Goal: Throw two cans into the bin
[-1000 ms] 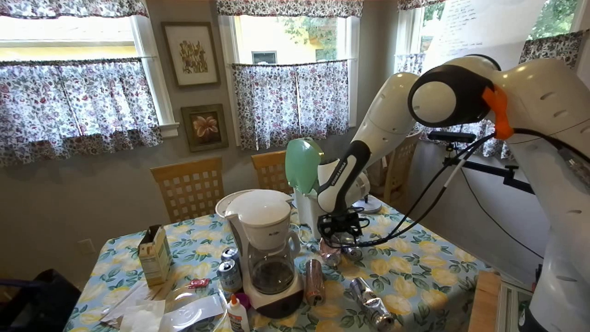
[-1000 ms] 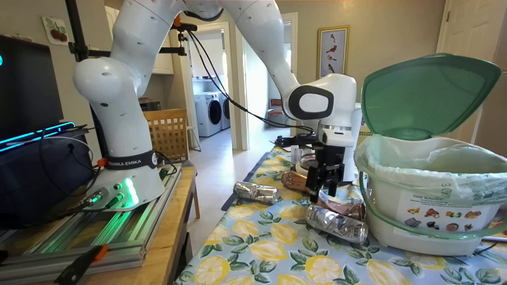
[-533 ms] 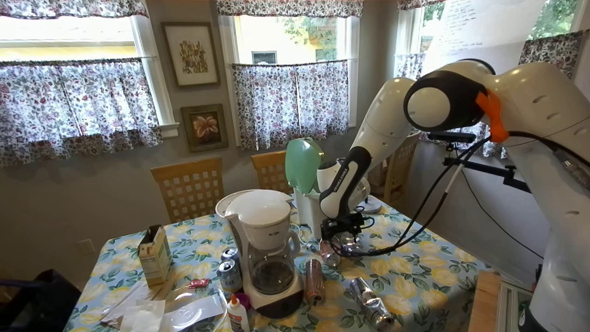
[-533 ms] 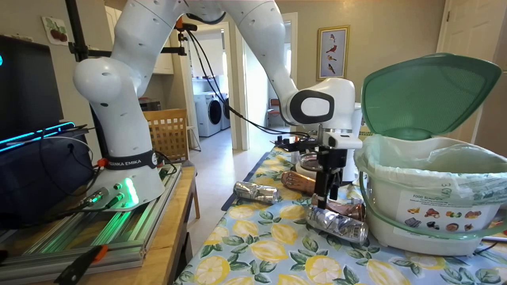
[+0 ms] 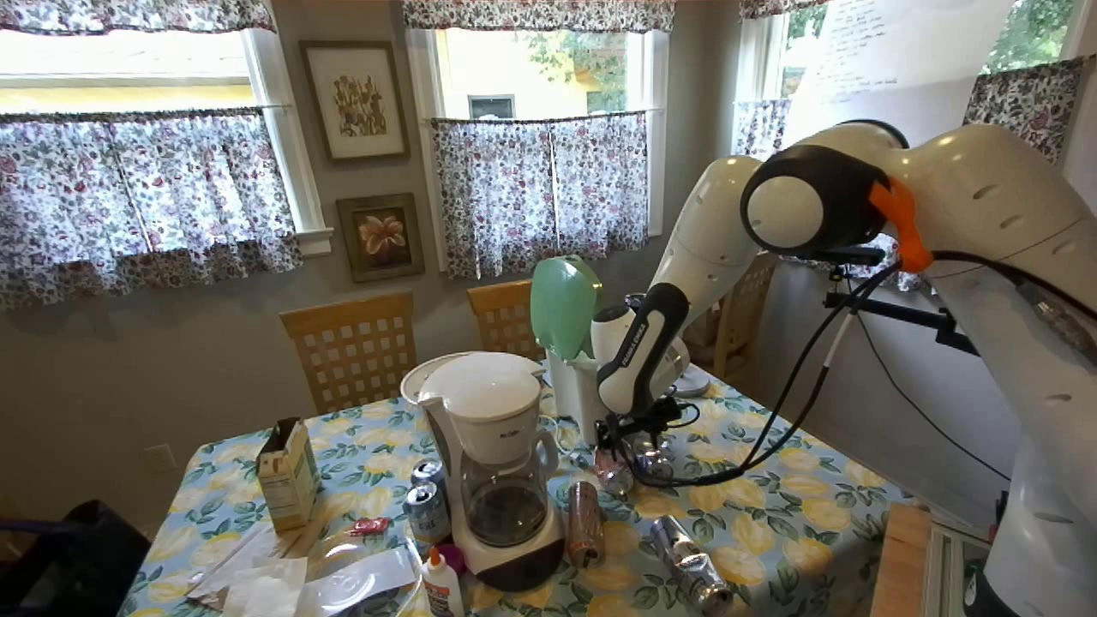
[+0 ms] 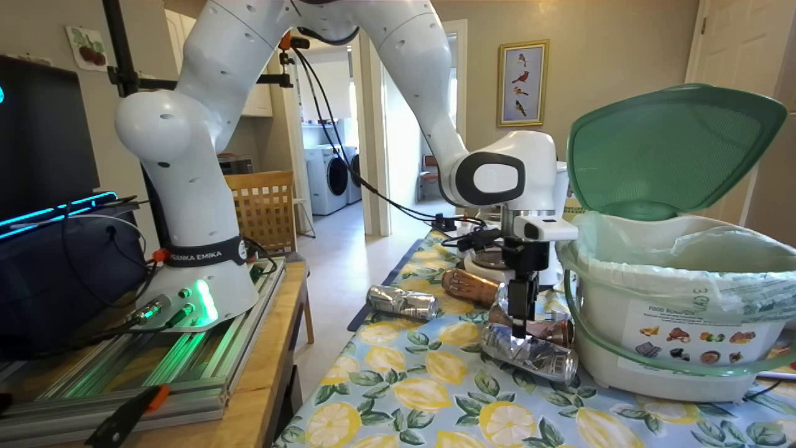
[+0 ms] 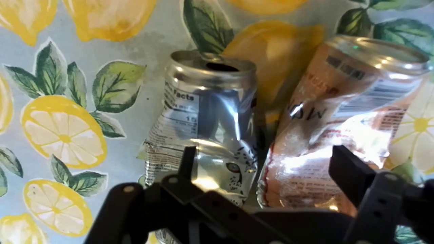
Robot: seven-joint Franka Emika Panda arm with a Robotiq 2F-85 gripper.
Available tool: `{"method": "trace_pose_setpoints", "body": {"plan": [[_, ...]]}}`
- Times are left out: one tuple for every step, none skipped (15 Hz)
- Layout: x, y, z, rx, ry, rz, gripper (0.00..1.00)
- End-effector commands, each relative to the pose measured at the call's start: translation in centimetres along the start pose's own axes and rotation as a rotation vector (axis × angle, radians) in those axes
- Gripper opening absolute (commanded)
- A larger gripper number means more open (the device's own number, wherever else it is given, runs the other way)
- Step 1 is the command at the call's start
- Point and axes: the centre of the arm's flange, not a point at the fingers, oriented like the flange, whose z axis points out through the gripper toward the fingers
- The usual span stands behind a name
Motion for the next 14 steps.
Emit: {"method": "trace_pose_setpoints", "body": {"plan": [[0.8, -1.1, 1.1, 0.032, 0.023, -0.029, 1.0], [0.8, -1.4, 1.2, 0.037, 0.029, -0.034, 1.0], [0.8, -1.7, 1.2, 0.045, 0.036, -0.04, 1.0], [0.8, -2.0, 1.3, 0.05, 0.043, -0.045, 1.0], [0.8, -2.3, 1.3, 0.053, 0.047, -0.05, 1.0], [0.8, -2.6, 1.5, 0.057, 0.047, -0.057, 1.0], [0.7, -2.8, 1.7, 0.059, 0.048, -0.064, 1.0], [0.6, -3.1, 1.8, 0.058, 0.051, -0.077, 1.0], [0.6, -3.3, 1.9, 0.058, 0.055, -0.085, 1.0], [0.6, -3.4, 2.1, 0.057, 0.055, -0.095, 1.0], [0.6, -3.5, 2.3, 0.054, 0.054, -0.105, 1.0], [0.5, -3.6, 2.6, 0.051, 0.052, -0.119, 1.0], [0.5, -3.7, 2.8, 0.047, 0.05, -0.131, 1.0], [0.5, -3.7, 3.0, 0.043, 0.049, -0.143, 1.0]]}}
